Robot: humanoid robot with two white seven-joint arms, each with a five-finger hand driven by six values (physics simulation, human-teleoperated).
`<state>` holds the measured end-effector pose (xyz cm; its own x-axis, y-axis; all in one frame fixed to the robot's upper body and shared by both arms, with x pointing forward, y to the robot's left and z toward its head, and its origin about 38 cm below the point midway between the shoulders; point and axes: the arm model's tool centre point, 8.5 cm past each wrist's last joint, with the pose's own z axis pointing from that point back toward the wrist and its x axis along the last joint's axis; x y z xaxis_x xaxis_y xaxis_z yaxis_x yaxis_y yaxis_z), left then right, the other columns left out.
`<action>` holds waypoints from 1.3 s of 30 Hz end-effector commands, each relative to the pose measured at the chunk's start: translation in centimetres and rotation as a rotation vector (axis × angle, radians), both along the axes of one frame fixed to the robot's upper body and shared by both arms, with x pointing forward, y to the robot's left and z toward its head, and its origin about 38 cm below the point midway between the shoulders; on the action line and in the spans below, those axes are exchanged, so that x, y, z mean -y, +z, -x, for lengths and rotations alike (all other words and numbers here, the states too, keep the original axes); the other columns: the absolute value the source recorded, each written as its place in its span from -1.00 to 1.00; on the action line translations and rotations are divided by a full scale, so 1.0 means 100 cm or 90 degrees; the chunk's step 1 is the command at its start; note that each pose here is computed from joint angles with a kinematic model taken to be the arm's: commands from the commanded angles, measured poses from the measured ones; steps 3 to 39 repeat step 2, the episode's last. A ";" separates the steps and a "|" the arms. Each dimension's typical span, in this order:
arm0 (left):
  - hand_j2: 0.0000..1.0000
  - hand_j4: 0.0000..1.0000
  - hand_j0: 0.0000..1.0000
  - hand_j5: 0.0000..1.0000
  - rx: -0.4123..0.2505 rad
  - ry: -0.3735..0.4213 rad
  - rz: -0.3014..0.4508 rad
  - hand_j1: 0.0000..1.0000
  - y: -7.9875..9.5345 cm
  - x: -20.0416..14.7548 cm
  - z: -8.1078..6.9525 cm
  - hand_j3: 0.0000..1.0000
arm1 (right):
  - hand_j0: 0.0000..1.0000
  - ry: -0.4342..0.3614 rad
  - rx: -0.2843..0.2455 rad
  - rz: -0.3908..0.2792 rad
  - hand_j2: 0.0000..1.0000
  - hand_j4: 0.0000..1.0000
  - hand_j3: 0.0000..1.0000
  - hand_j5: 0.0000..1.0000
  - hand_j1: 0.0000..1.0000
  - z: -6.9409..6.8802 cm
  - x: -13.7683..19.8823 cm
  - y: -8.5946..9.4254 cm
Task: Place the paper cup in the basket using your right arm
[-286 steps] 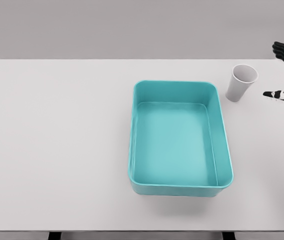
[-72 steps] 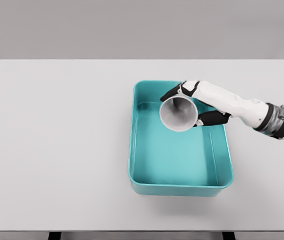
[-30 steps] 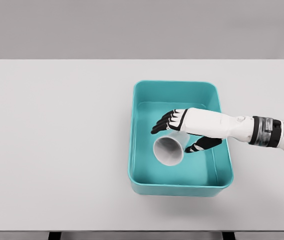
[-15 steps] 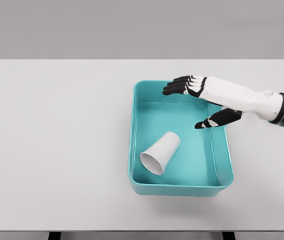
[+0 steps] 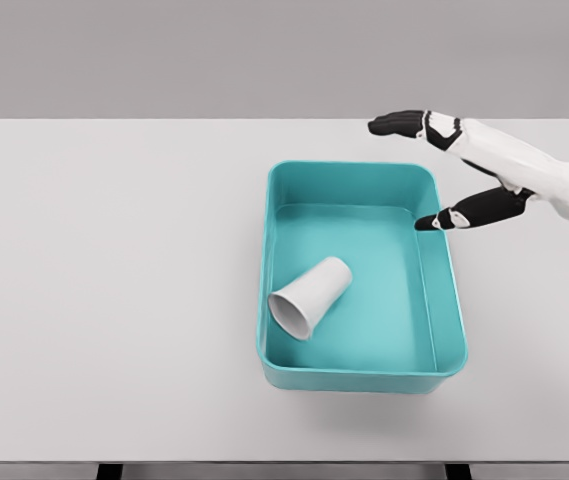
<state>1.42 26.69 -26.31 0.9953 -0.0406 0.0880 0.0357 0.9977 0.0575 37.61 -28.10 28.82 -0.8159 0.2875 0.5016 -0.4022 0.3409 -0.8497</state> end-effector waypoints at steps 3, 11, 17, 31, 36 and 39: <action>1.00 1.00 1.00 1.00 0.000 -0.002 0.000 1.00 0.000 0.000 0.000 1.00 | 1.00 -0.006 -0.003 -0.008 1.00 1.00 1.00 1.00 1.00 -0.001 0.002 0.001; 1.00 1.00 1.00 1.00 0.000 -0.002 0.000 1.00 0.000 0.000 0.000 1.00 | 1.00 -0.006 -0.003 -0.008 1.00 1.00 1.00 1.00 1.00 -0.001 0.002 0.001; 1.00 1.00 1.00 1.00 0.000 -0.002 0.000 1.00 0.000 0.000 0.000 1.00 | 1.00 -0.006 -0.003 -0.008 1.00 1.00 1.00 1.00 1.00 -0.001 0.002 0.001; 1.00 1.00 1.00 1.00 0.000 -0.002 0.000 1.00 0.000 0.000 0.000 1.00 | 1.00 -0.006 -0.003 -0.008 1.00 1.00 1.00 1.00 1.00 -0.001 0.002 0.001; 1.00 1.00 1.00 1.00 0.000 -0.002 0.000 1.00 0.000 0.000 0.000 1.00 | 1.00 -0.006 -0.003 -0.008 1.00 1.00 1.00 1.00 1.00 -0.001 0.002 0.001; 1.00 1.00 1.00 1.00 0.000 -0.002 0.000 1.00 0.000 0.000 0.000 1.00 | 1.00 -0.006 -0.003 -0.008 1.00 1.00 1.00 1.00 1.00 -0.001 0.002 0.001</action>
